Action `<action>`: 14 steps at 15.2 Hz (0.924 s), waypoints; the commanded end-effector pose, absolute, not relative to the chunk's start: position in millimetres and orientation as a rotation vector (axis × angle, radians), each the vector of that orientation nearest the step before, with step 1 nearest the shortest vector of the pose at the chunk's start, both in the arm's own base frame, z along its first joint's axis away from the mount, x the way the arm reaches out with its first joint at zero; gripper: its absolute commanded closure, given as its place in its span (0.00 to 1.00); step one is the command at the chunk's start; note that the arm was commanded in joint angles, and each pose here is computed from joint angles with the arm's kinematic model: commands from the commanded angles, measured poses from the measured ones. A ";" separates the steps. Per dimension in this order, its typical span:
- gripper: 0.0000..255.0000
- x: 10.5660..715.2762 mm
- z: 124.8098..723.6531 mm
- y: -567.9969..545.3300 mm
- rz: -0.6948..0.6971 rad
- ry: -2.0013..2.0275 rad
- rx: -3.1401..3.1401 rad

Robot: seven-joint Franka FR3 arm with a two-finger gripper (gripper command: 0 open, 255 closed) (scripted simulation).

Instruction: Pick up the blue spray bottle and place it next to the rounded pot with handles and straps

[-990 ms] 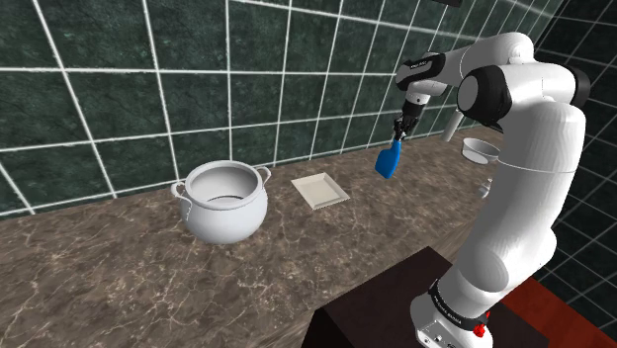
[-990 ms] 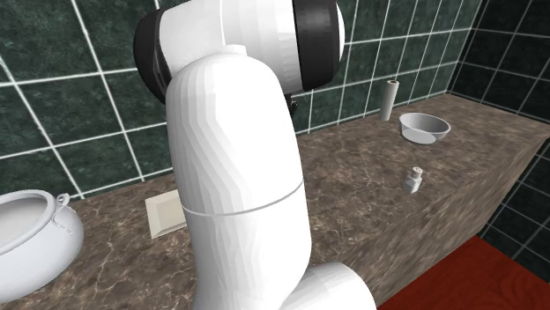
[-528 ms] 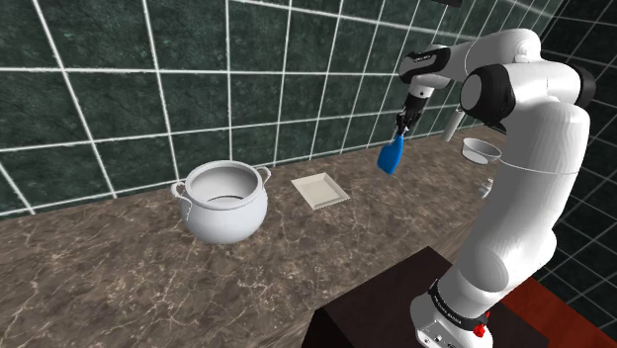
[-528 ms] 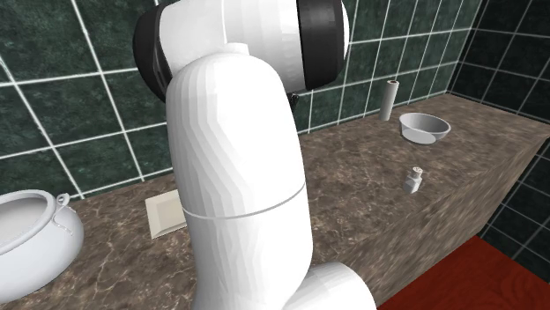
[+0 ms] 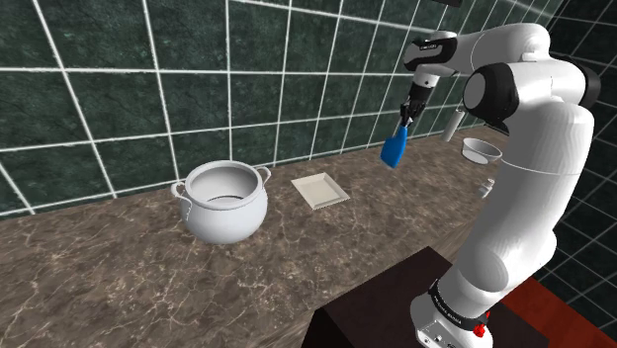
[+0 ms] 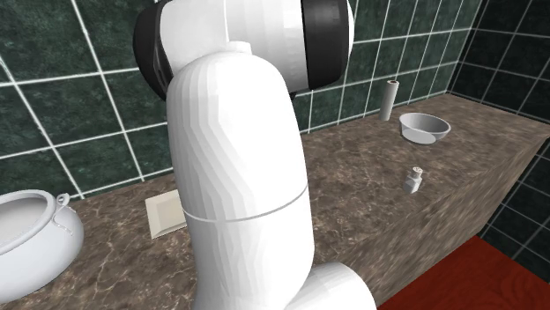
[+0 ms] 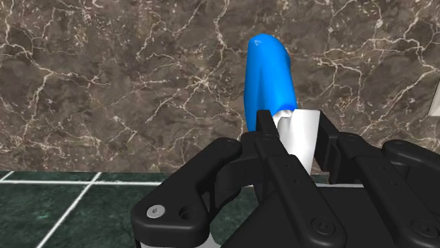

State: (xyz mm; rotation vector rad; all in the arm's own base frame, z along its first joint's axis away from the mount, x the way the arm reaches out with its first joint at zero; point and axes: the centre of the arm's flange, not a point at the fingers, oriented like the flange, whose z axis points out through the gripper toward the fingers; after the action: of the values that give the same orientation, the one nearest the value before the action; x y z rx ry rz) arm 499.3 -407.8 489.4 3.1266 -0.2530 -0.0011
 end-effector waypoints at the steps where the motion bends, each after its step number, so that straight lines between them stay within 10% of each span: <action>1: 1.00 500.7 500.8 -407.5 -0.001 -0.253 3.127; 14: 1.00 500.7 569.4 -407.5 -0.001 -0.253 3.127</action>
State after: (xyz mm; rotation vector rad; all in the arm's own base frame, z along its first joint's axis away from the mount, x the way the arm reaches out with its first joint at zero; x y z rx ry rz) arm 500.5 -407.4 564.9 3.1265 -0.2532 -0.0008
